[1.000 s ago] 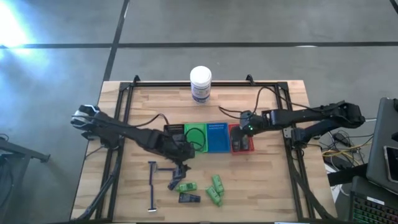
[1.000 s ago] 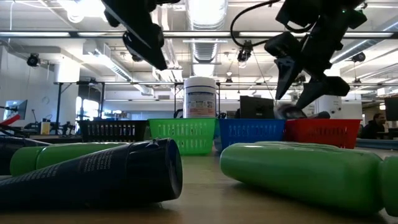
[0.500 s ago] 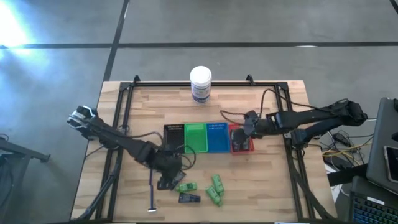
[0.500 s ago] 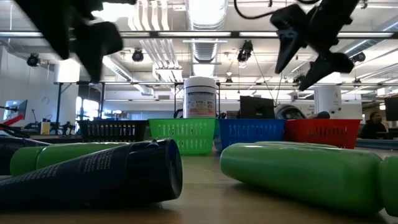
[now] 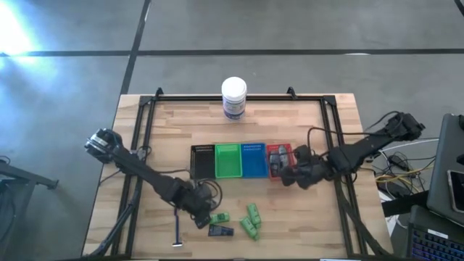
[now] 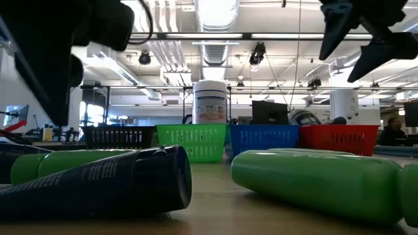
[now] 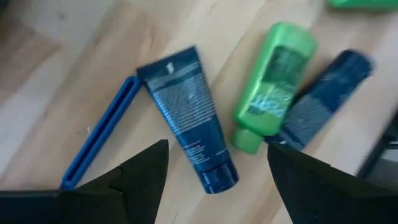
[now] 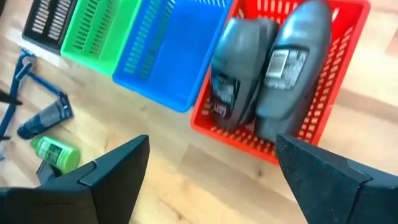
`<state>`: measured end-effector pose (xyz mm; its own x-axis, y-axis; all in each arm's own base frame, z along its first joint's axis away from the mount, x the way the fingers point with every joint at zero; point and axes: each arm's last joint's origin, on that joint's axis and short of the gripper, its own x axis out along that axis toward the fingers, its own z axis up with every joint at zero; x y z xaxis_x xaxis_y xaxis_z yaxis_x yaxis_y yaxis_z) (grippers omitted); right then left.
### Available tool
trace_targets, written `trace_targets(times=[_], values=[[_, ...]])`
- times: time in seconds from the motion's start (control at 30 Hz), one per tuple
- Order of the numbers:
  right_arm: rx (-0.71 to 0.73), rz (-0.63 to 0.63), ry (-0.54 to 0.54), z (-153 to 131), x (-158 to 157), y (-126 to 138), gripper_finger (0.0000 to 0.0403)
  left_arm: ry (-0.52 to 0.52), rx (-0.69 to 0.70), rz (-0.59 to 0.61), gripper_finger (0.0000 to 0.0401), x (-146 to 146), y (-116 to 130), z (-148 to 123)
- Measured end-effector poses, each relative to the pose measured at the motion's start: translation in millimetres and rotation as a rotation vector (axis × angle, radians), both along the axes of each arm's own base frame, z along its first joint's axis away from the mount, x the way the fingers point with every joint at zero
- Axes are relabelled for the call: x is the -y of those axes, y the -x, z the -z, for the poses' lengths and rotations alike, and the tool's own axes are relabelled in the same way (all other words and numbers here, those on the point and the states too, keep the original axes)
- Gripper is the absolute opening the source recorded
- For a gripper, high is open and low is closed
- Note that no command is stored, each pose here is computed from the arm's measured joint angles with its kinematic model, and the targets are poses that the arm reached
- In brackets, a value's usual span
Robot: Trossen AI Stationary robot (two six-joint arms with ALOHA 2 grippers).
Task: Pick & Place Travel size toiletries
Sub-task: Put the blue shave cream into the green bin
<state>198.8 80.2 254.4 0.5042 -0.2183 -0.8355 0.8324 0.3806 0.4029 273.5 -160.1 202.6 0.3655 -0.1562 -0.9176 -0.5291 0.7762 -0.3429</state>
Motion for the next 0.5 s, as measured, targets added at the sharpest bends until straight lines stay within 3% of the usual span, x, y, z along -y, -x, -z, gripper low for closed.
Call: trace_targets(times=[0.23, 0.5], values=[[0.031, 0.016, 0.000, 0.4, -11.2, 5.2, 0.0350, -0.009, -0.084, -0.082, 0.0278, 5.5, -3.3, 22.5], [0.033, 0.018, 0.002, 0.4, -11.9, 5.6, 0.0346, -0.036, -0.148, -0.082, 0.0278, 10.5, -7.2, 43.7]])
